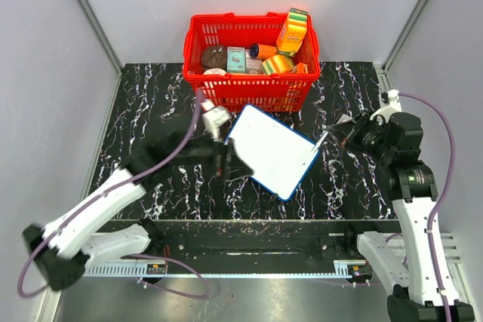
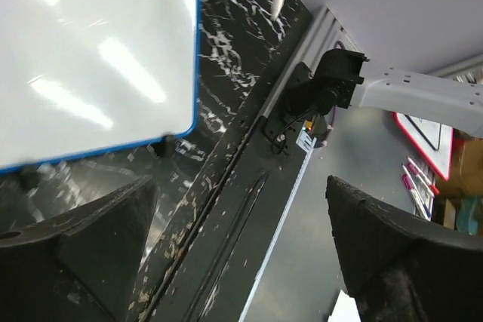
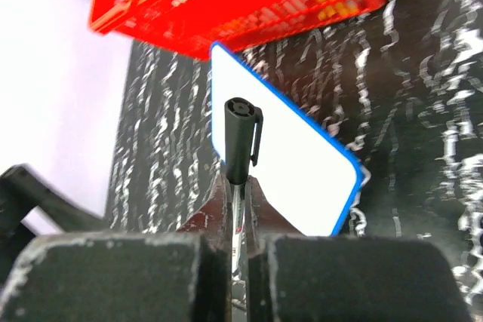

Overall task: Write a sentence on the whiteboard
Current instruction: Pass from the right arm to the left

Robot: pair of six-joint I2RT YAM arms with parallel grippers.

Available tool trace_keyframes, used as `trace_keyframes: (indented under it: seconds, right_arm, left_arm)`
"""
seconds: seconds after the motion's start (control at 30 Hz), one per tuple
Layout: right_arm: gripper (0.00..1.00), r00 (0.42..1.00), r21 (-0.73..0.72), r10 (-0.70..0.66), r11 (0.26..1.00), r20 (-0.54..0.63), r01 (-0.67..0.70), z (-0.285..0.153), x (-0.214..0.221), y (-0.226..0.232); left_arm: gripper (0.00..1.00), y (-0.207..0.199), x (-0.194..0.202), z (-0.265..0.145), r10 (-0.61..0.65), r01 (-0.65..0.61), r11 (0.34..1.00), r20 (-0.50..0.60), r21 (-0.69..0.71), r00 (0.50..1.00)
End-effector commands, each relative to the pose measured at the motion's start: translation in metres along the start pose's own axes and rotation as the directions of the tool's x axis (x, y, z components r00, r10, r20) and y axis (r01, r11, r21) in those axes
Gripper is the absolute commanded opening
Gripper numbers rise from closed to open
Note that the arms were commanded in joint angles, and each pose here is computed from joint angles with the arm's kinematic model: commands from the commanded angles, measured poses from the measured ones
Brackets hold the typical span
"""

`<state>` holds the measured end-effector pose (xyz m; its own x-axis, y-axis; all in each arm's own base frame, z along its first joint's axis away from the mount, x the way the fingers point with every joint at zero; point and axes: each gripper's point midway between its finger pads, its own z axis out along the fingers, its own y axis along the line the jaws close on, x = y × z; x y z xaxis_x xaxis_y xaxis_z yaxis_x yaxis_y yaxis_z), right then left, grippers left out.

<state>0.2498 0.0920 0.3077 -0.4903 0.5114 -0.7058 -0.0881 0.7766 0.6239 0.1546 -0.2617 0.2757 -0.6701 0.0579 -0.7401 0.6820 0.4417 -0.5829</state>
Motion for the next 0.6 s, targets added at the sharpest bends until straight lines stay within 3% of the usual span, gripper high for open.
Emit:
trace_keyframes:
  seconds: [0.0, 0.27, 0.37, 0.47, 0.57]
  right_arm:
    - [0.00, 0.995, -0.289, 0.028, 0.956, -0.092, -0.054, -0.004, 0.019, 0.046]
    - [0.00, 0.992, -0.387, 0.079, 0.916, -0.097, -0.111, -0.032, 0.028, 0.066]
    - [0.00, 0.994, -0.386, 0.079, 0.917, -0.080, -0.104, -0.037, 0.027, 0.067]
    - [0.00, 0.994, -0.379, 0.081, 0.919, -0.079, -0.105, -0.036, 0.028, 0.065]
    - [0.00, 0.993, -0.377, 0.085, 0.919, -0.082, -0.110, -0.036, 0.029, 0.064]
  left_arm:
    - [0.96, -0.033, -0.041, 0.064, 0.099, -0.104, 0.990, 0.053, 0.090, 0.994]
    - [0.95, -0.074, -0.045, 0.145, 0.163, -0.155, 0.965, -0.018, 0.212, 0.987]
    - [0.88, -0.083, -0.044, 0.157, 0.166, -0.154, 0.958, -0.032, 0.241, 0.986]
    - [0.70, -0.087, -0.042, 0.159, 0.162, -0.149, 0.952, -0.028, 0.268, 0.986]
    - [0.18, -0.086, -0.040, 0.158, 0.155, -0.143, 0.954, -0.024, 0.263, 0.988]
